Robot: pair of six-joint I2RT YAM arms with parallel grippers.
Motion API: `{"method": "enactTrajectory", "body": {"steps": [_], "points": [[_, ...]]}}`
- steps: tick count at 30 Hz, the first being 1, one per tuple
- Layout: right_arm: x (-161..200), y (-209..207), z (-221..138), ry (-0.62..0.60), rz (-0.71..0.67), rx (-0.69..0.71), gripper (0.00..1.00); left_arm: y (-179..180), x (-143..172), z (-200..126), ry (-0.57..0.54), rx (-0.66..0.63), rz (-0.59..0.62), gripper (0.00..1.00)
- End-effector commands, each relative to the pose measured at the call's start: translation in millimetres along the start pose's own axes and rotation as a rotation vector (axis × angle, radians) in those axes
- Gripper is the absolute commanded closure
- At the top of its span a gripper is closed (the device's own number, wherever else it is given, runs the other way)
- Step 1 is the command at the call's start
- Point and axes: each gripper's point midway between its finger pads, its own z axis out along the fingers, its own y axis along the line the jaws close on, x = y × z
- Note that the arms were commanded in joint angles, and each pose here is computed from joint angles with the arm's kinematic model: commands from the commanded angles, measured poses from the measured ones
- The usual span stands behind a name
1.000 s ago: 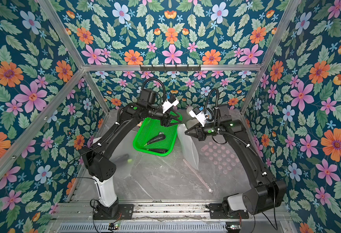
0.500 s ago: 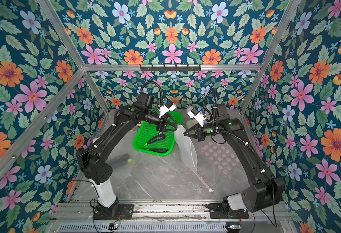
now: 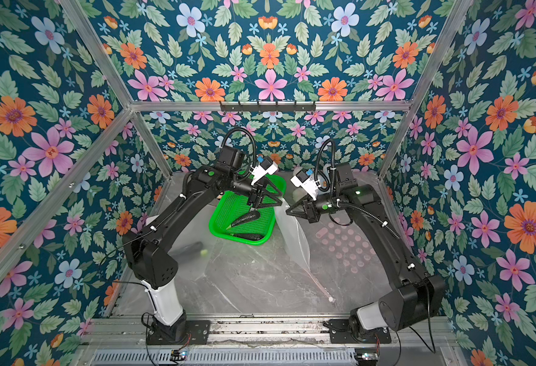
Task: Place the eggplant in a zip-top bag and seal the zipper
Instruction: Adjust the zipper food storage bag at the center of the board.
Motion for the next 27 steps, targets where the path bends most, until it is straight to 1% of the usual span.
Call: {"method": "enactTrajectory", "body": {"steps": [1,5,10,13,14,16,18,20,22,23,24,27], "points": [[-1,2,0,0.000,-0.024,-0.004,1.00,-10,4,-1,0.003,0.050,0.006,0.41],[1,-3,1,0.002,-0.019,0.014,1.00,-14,5,1,0.002,0.070,0.004,0.48],[1,-12,2,0.008,-0.009,0.054,1.00,-15,9,2,0.011,0.071,-0.001,0.66],[2,-16,3,0.011,-0.003,0.066,1.00,-15,8,1,0.010,0.070,0.000,0.69],[3,-18,3,0.013,0.001,0.072,1.00,-16,8,2,0.009,0.068,0.003,0.72],[5,-24,4,0.020,0.009,0.099,0.99,-15,7,1,0.008,0.060,0.006,0.80],[6,-30,4,0.024,0.015,0.131,0.95,-13,6,1,0.006,0.044,0.012,0.91],[7,-31,3,0.023,0.015,0.138,0.91,-10,5,1,0.001,0.022,0.013,0.99],[5,-28,3,0.013,0.009,0.129,0.85,-6,3,0,-0.006,-0.010,0.023,1.00],[4,-25,2,0.008,0.005,0.120,0.80,-3,4,0,-0.005,-0.033,0.026,1.00],[3,-24,2,0.001,0.000,0.118,0.71,2,4,-1,-0.004,-0.064,0.029,1.00],[-3,-20,-3,-0.030,-0.013,0.122,0.59,18,6,-3,-0.003,-0.173,0.047,1.00]]}}
